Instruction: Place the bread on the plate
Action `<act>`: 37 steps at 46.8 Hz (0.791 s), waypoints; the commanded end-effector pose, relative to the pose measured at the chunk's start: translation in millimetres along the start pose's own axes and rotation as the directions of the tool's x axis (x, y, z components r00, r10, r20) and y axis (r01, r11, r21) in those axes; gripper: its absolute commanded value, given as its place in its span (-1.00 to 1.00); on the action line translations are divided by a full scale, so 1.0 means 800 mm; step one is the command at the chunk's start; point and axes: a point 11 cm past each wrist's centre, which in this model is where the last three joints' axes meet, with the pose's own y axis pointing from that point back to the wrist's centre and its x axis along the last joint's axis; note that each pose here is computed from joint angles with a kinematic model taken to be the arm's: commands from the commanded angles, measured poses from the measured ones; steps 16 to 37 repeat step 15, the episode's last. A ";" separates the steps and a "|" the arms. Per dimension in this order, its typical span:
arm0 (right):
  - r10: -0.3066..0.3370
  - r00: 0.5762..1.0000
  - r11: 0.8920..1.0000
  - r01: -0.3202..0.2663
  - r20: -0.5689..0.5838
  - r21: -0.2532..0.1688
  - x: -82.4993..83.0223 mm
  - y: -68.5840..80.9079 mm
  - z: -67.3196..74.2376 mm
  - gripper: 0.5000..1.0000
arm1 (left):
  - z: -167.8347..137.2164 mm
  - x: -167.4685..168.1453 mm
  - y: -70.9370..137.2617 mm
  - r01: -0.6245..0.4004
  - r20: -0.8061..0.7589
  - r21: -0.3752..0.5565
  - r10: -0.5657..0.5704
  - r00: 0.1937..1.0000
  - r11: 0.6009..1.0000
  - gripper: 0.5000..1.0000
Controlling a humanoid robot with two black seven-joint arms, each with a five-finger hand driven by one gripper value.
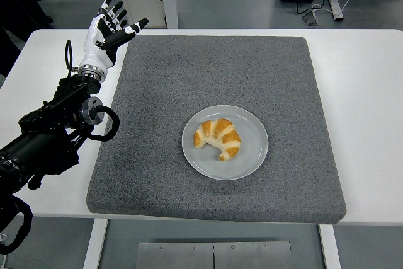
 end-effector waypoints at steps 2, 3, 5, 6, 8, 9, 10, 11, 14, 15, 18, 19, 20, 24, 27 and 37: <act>-0.003 1.000 1.000 0.003 0.001 0.020 -0.001 -0.005 -0.014 1.00 | 0.001 0.014 -0.001 -0.037 -0.057 -0.004 0.037 0.998 0.999 0.87; -0.005 1.000 1.000 0.005 0.000 0.025 -0.001 -0.006 -0.017 1.00 | 0.001 0.016 -0.002 -0.036 -0.065 -0.004 0.035 0.997 0.999 0.87; -0.007 1.000 1.000 0.007 -0.002 0.031 -0.001 -0.007 -0.022 1.00 | 0.000 0.023 -0.001 -0.041 -0.076 -0.004 0.040 0.996 0.999 0.87; -0.006 1.000 0.999 0.006 -0.002 0.034 -0.001 -0.008 -0.024 1.00 | 0.000 0.026 -0.001 -0.044 -0.084 -0.004 0.044 0.995 0.999 0.87; -0.008 1.000 0.999 0.008 -0.003 0.035 -0.001 -0.008 -0.025 1.00 | -0.003 0.028 -0.001 -0.053 -0.116 -0.004 0.052 0.992 0.999 0.87; -0.009 1.000 0.999 0.009 -0.002 0.036 -0.002 -0.008 -0.025 1.00 | -0.003 0.028 -0.002 -0.055 -0.132 -0.005 0.054 0.990 0.998 0.87; -0.010 1.000 0.999 0.010 0.000 0.036 -0.002 -0.008 -0.025 1.00 | -0.003 0.030 -0.002 -0.058 -0.141 -0.006 0.056 0.988 0.998 0.87; -0.010 1.000 0.999 0.010 0.000 0.036 -0.002 -0.008 -0.025 1.00 | -0.002 0.030 -0.002 -0.058 -0.151 -0.009 0.056 0.987 0.998 0.87; -0.011 1.000 0.999 0.011 0.001 0.038 -0.002 -0.009 -0.026 1.00 | -0.002 0.030 -0.002 -0.053 -0.163 -0.010 0.051 0.985 0.999 0.87; -0.012 1.000 0.999 0.012 0.002 0.038 -0.003 -0.009 -0.026 1.00 | -0.003 0.029 -0.002 -0.051 -0.165 -0.008 0.049 0.985 0.999 0.87; -0.012 1.000 0.999 0.012 0.002 0.038 -0.003 -0.009 -0.026 1.00 | -0.003 0.029 -0.002 -0.051 -0.165 -0.008 0.049 0.985 0.999 0.87; -0.012 1.000 0.999 0.012 0.002 0.038 -0.003 -0.009 -0.026 1.00 | -0.003 0.029 -0.002 -0.051 -0.165 -0.008 0.049 0.985 0.999 0.87; -0.012 1.000 0.999 0.012 0.002 0.038 -0.003 -0.009 -0.026 1.00 | -0.003 0.029 -0.002 -0.051 -0.165 -0.008 0.049 0.985 0.999 0.87; -0.012 1.000 0.999 0.012 0.002 0.038 -0.003 -0.009 -0.026 1.00 | -0.003 0.029 -0.002 -0.051 -0.165 -0.008 0.049 0.985 0.999 0.87; -0.012 1.000 0.999 0.012 0.002 0.038 -0.003 -0.009 -0.026 1.00 | -0.003 0.029 -0.002 -0.051 -0.165 -0.008 0.049 0.985 0.999 0.87; -0.012 1.000 0.999 0.012 0.002 0.038 -0.003 -0.009 -0.026 1.00 | -0.003 0.029 -0.002 -0.051 -0.165 -0.008 0.049 0.985 0.999 0.87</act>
